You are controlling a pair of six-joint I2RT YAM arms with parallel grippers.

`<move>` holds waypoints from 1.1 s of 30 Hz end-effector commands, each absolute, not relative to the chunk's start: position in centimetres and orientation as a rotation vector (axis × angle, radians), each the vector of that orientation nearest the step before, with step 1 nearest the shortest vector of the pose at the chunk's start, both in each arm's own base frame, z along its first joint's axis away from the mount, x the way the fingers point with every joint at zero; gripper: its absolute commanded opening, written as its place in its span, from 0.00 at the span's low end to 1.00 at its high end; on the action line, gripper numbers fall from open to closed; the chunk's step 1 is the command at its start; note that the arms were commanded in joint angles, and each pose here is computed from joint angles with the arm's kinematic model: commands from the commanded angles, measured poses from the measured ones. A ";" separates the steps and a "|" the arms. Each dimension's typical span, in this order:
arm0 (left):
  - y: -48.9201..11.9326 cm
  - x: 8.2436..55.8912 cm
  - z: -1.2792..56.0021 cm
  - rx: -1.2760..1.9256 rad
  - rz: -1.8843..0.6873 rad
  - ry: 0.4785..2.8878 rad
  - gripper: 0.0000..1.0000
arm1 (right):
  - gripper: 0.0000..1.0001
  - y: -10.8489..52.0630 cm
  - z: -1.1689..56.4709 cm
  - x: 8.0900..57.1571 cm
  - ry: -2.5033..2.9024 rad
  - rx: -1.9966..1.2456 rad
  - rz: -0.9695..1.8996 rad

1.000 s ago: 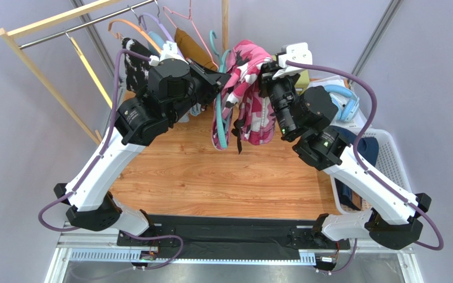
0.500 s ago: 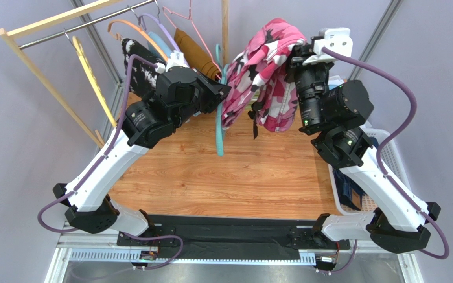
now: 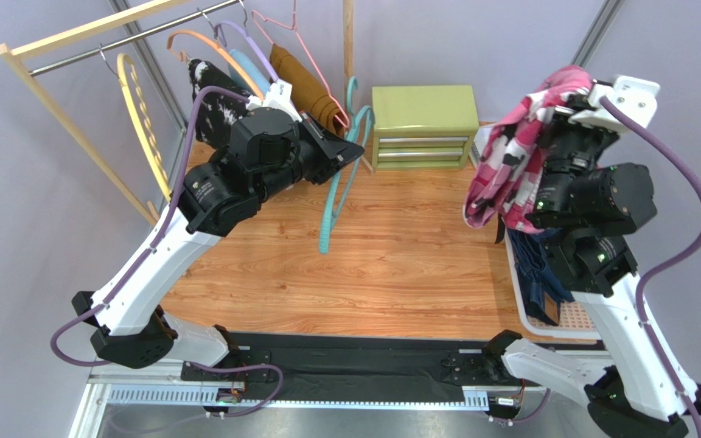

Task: Remove the trousers from the hanger

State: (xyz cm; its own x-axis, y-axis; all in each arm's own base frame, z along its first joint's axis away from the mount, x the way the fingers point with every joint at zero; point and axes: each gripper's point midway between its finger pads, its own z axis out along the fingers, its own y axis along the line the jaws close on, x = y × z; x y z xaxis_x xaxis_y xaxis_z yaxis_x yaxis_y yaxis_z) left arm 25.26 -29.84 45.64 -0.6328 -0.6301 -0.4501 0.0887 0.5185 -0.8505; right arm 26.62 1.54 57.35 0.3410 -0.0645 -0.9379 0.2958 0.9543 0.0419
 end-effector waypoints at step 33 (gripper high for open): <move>-27.2 16.0 59.1 0.522 -1.210 1.417 0.00 | 0.00 -11.9 41.4 16.4 1.456 0.533 -0.828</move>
